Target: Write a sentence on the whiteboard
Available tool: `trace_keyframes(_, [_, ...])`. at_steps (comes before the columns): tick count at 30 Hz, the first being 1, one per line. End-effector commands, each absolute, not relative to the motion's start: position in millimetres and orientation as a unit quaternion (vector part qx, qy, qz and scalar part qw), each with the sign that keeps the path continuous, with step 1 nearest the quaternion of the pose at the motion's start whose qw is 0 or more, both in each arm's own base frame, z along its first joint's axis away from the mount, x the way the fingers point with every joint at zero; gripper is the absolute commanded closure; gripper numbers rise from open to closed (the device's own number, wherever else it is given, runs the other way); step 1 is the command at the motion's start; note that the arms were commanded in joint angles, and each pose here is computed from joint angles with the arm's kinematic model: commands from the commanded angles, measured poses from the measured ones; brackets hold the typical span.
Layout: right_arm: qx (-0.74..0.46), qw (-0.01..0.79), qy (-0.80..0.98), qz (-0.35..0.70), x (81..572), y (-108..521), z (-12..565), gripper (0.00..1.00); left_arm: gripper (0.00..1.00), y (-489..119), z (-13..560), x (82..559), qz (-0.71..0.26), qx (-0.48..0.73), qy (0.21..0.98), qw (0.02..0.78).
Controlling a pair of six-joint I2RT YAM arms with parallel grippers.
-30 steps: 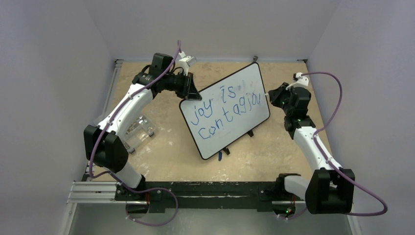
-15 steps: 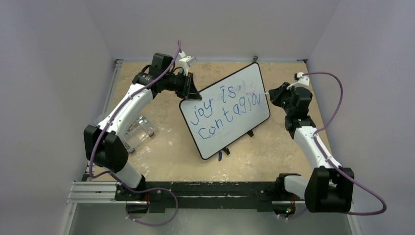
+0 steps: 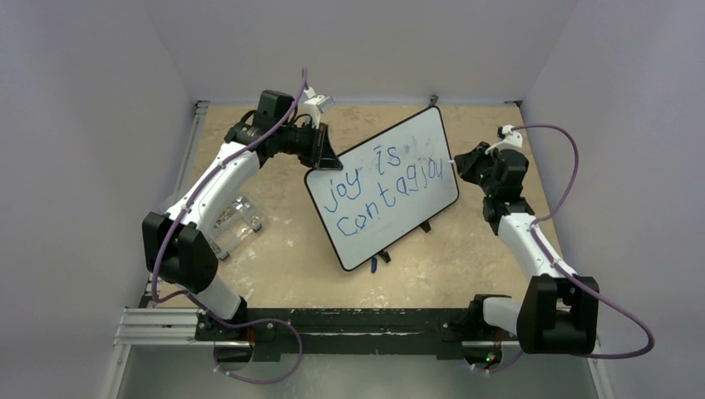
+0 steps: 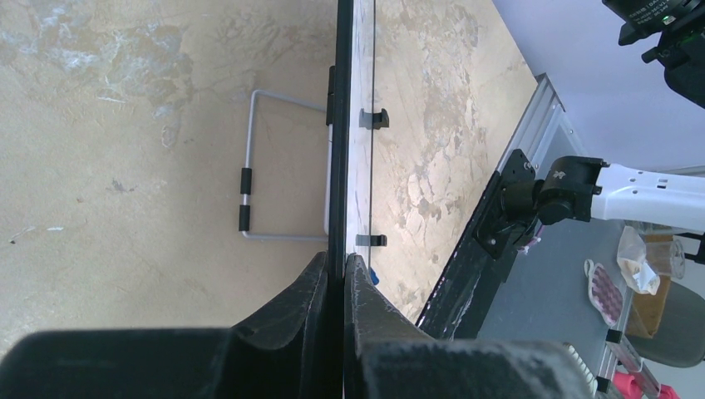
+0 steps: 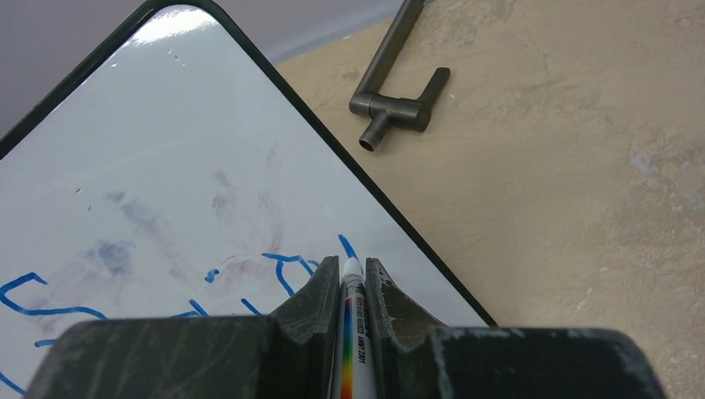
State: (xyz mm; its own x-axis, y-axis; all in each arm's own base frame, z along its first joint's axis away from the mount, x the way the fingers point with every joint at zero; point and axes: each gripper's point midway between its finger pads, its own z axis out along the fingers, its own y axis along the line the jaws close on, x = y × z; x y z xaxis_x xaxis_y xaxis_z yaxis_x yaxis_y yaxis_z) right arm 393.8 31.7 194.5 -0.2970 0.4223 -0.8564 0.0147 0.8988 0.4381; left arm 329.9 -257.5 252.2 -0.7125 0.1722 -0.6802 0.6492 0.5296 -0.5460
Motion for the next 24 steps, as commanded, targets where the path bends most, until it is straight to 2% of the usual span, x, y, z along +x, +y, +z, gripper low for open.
trace_keyframes(1, [0.132, 0.593, 0.771, 0.191, 398.3, 34.2, 203.9, 1.00, 1.00, -253.7, 265.6, 345.3, -0.384, 0.277, 0.811, 0.344])
trace_keyframes(24, [0.130, 0.591, 0.772, 0.195, 399.3, 34.0, 200.7, 1.00, 1.00, -252.2, 266.9, 345.3, -0.380, 0.278, 0.811, 0.347])
